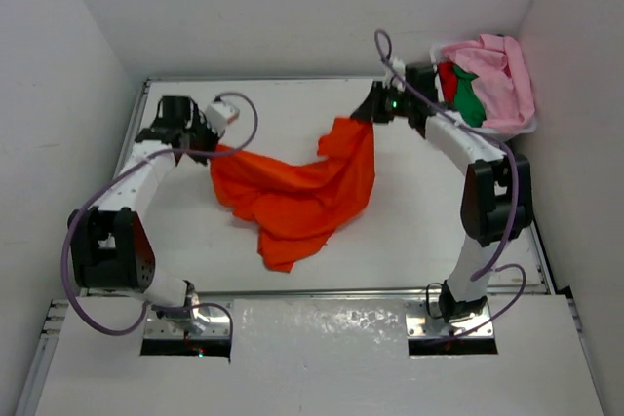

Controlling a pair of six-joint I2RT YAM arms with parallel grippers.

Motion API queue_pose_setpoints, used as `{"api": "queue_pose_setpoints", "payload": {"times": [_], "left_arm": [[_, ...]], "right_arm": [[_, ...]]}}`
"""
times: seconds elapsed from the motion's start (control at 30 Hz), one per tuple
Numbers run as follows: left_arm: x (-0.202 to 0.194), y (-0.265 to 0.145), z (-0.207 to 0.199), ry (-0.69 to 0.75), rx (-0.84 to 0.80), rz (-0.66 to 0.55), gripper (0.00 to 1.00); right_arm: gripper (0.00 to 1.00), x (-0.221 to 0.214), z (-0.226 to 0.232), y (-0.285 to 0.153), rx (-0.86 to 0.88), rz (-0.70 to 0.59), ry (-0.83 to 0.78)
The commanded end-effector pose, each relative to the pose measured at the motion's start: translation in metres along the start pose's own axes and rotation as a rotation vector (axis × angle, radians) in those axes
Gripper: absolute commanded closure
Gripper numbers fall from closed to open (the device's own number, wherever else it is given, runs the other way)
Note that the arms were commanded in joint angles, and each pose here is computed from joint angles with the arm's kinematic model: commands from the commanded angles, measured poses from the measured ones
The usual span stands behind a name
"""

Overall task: Fold and stack the t-shirts
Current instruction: Flatten out the tshirt

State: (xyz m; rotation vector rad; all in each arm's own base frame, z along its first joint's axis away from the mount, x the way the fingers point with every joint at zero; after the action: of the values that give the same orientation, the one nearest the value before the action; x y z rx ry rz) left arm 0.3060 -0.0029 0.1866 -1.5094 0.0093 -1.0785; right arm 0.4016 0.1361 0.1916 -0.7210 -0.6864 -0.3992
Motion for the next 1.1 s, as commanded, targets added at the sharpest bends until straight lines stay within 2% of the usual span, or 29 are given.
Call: {"api": "queue_pose_setpoints", "payload": {"times": [0.0, 0.03, 0.07, 0.1, 0.13, 0.17, 0.2, 0.27, 0.33, 0.37, 0.4, 0.47, 0.53, 0.57, 0.6, 0.63, 0.67, 0.7, 0.73, 0.77, 0.8, 0.83, 0.87, 0.9, 0.93, 1.0, 1.07], "left_arm": [[0.082, -0.042, 0.057, 0.014, 0.256, -0.2, 1.0], [0.101, -0.049, 0.068, -0.007, 0.3, -0.25, 1.0], [0.117, -0.049, 0.082, -0.019, 0.344, -0.271, 1.0], [0.152, -0.083, 0.101, -0.032, 0.432, -0.386, 1.0], [0.164, -0.096, 0.115, -0.046, 0.482, -0.434, 1.0], [0.177, -0.1, 0.125, -0.045, 0.502, -0.463, 1.0], [0.2, -0.131, 0.131, -0.024, 0.558, -0.55, 1.0], [0.219, -0.151, 0.138, 0.021, 0.599, -0.603, 1.0], [0.221, -0.156, 0.14, 0.04, 0.622, -0.599, 1.0], [0.22, -0.159, 0.139, 0.055, 0.633, -0.591, 1.0], [0.213, -0.149, 0.138, 0.092, 0.611, -0.555, 1.0], [0.194, -0.128, 0.125, 0.138, 0.529, -0.493, 1.0], [0.175, -0.109, 0.115, 0.217, 0.485, -0.417, 1.0], [0.164, -0.107, 0.108, 0.243, 0.472, -0.392, 1.0], [0.137, -0.078, 0.099, 0.255, 0.414, -0.305, 1.0], [0.125, -0.071, 0.094, 0.259, 0.394, -0.273, 1.0], [0.096, -0.052, 0.081, 0.256, 0.342, -0.197, 1.0], [0.08, -0.043, 0.074, 0.267, 0.311, -0.146, 1.0], [0.064, -0.037, 0.065, 0.27, 0.278, -0.101, 0.99], [0.037, -0.028, 0.05, 0.303, 0.21, -0.031, 0.95], [0.015, -0.026, 0.034, 0.313, 0.125, 0.051, 0.85], [0.0, -0.026, 0.024, 0.332, 0.07, 0.098, 0.81], [-0.024, -0.027, 0.006, 0.358, -0.006, 0.157, 0.76], [-0.043, -0.031, -0.006, 0.412, -0.098, 0.24, 0.67], [-0.054, -0.034, -0.013, 0.431, -0.13, 0.282, 0.65], [-0.072, -0.043, -0.019, 0.449, -0.158, 0.401, 0.64], [-0.069, -0.05, -0.014, 0.44, -0.114, 0.432, 0.64]], "right_arm": [[1.0, 0.131, 0.019, -0.029, 0.031, -0.344, -0.12], [1.0, 0.156, 0.023, -0.036, 0.032, -0.406, -0.111], [1.0, 0.201, 0.028, -0.048, 0.036, -0.519, -0.154], [1.0, 0.222, 0.03, -0.055, 0.02, -0.588, -0.157], [1.0, 0.24, 0.036, -0.065, 0.042, -0.648, -0.137], [1.0, 0.269, 0.044, -0.082, 0.078, -0.761, -0.184], [1.0, 0.278, 0.05, -0.091, 0.108, -0.816, -0.198], [1.0, 0.287, 0.067, -0.115, 0.188, -0.924, -0.244], [1.0, 0.281, 0.078, -0.125, 0.221, -0.949, -0.3], [1.0, 0.267, 0.069, -0.116, 0.229, -0.933, -0.308], [1.0, 0.262, 0.081, -0.129, 0.251, -0.946, -0.341], [1.0, 0.229, 0.062, -0.11, 0.26, -0.866, -0.32], [1.0, 0.203, 0.063, -0.112, 0.258, -0.833, -0.319], [1.0, 0.166, 0.042, -0.091, 0.249, -0.757, -0.27], [1.0, 0.148, 0.038, -0.087, 0.254, -0.728, -0.263], [1.0, 0.131, 0.041, -0.088, 0.26, -0.705, -0.28], [1.0, 0.086, 0.029, -0.07, 0.262, -0.599, -0.236], [0.99, 0.068, 0.034, -0.071, 0.26, -0.573, -0.285], [0.96, 0.043, 0.038, -0.063, 0.266, -0.516, -0.283], [0.94, -0.006, 0.025, -0.053, 0.227, -0.41, -0.225], [0.91, -0.029, 0.022, -0.05, 0.206, -0.365, -0.269], [0.87, -0.053, 0.025, -0.047, 0.196, -0.31, -0.271], [0.79, -0.09, 0.018, -0.052, 0.157, -0.237, -0.232], [0.75, -0.105, 0.015, -0.054, 0.13, -0.219, -0.215], [0.71, -0.135, 0.008, -0.058, 0.107, -0.164, -0.164], [0.65, -0.149, 0.004, -0.065, 0.045, -0.144, -0.146], [0.58, -0.16, 0.004, -0.073, 0.017, -0.102, -0.126]]}}
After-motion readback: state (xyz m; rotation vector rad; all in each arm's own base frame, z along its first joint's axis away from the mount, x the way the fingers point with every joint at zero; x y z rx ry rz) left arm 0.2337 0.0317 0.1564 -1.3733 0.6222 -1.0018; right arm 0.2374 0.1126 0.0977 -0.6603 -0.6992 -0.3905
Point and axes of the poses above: each gripper's point midway between its finger pads, its own y axis out along the fingers, its own z axis along the line the jaws close on, x = y × z, the point moved 9 cm from there along -y, back along the fingers, and after that the axes turned 1 degree about -y, right-handed, at the moved point
